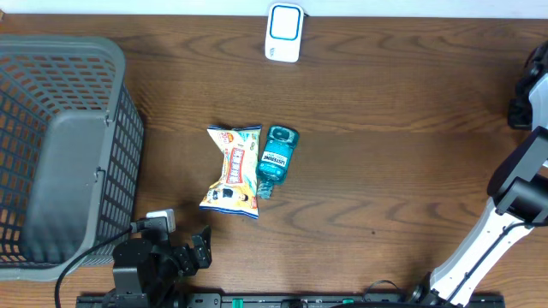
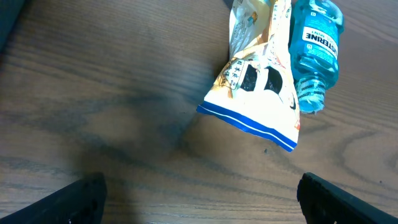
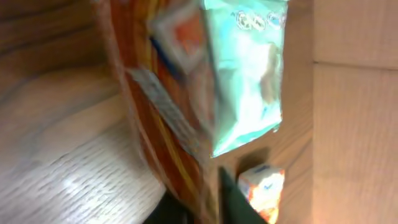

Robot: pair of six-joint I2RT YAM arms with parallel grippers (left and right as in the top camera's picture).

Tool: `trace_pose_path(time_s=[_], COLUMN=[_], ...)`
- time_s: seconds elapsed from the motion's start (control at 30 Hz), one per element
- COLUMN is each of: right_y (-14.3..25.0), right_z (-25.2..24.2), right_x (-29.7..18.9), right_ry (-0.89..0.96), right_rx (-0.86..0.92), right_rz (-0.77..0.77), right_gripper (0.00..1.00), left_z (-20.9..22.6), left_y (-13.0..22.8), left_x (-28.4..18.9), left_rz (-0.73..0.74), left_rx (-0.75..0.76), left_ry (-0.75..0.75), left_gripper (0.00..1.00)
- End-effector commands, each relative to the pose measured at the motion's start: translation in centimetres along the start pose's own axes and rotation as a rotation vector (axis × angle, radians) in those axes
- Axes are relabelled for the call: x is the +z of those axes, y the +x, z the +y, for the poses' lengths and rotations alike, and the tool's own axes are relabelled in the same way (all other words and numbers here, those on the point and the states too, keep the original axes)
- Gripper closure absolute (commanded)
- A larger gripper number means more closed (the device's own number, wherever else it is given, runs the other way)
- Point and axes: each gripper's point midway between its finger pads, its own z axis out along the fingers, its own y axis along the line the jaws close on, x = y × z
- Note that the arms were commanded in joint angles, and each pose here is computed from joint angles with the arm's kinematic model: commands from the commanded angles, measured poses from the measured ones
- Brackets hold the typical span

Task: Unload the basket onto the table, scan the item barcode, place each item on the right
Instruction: 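Carry the Topps bar off the table's right edge and release it, then reach the right gripper to the blue Listerine bottle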

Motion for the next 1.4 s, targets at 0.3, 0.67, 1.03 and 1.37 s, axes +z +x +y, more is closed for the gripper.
trace_pose_path(time_s=[0.3,0.67,1.03,1.37], right_y=[-3.3,-4.8,4.0,10.2], right_z=[-1.4,10.4,27.1,32.9], right_x=[-8.3,-26.3,-37.6,-40.9], right_ry=[-0.037,-0.626,-1.096,-0.764], right_rx=[0.294,0.310,-0.066,-0.213], right_rz=[-0.198,-0.425,-0.244,-0.386], right_gripper=[0.01,0.01,0.01,0.01], left_z=[-0.2,-0.2,-0.2,-0.2], left_y=[0.2,0.2,0.2,0.2], left_x=[-0.1,-0.1,-0.1,-0.1], left_rz=[0.011,0.011,0.011,0.011], left_rx=[0.006,0.006,0.006,0.006], left_ry=[0.009,0.009,0.009,0.009], left_gripper=[0.02,0.02,0.02,0.02])
